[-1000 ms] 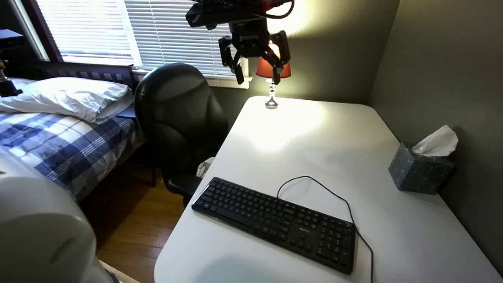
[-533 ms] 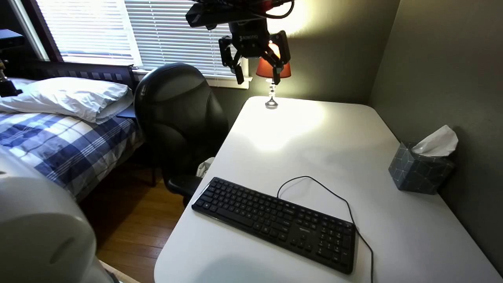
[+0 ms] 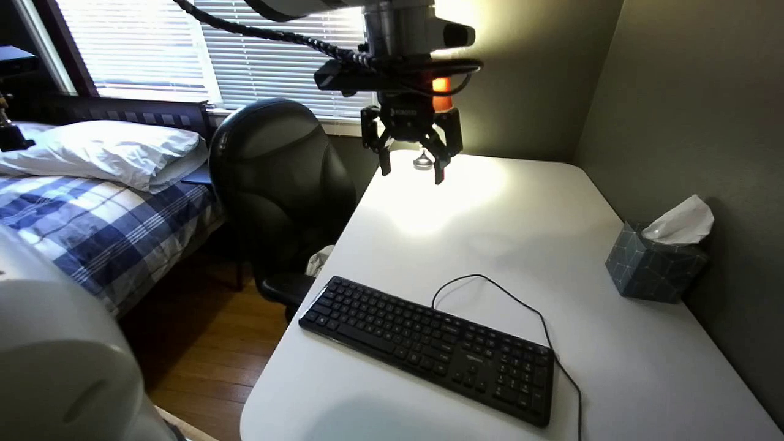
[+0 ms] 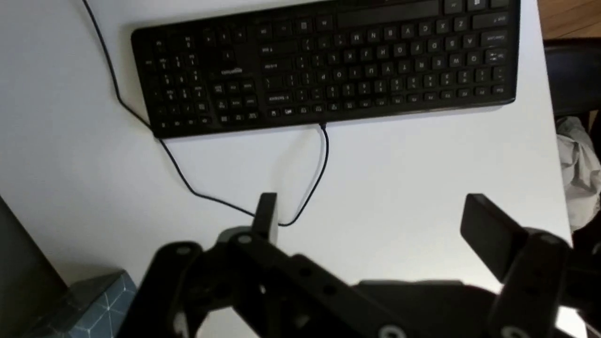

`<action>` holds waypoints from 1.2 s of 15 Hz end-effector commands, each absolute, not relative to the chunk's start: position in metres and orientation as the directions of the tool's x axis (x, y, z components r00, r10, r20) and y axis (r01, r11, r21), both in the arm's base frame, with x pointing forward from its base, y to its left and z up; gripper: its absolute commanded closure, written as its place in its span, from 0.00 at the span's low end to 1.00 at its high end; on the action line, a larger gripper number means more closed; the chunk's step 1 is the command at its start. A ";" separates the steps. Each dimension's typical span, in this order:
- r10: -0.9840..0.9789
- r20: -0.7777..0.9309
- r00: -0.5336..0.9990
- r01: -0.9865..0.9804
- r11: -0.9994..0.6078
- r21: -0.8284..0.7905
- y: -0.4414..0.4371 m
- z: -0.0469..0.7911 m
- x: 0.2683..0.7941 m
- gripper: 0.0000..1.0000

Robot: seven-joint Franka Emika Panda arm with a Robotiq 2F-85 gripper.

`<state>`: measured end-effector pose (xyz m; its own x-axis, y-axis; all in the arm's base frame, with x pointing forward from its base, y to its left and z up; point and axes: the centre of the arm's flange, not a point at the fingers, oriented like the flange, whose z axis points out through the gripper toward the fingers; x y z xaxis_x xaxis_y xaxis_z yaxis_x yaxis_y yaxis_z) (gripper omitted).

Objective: Press a key on the keyboard.

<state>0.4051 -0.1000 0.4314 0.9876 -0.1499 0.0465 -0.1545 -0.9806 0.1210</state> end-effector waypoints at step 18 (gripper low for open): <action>-0.794 -0.087 0.601 -0.797 -0.604 0.008 -0.200 0.274 0.371 0.00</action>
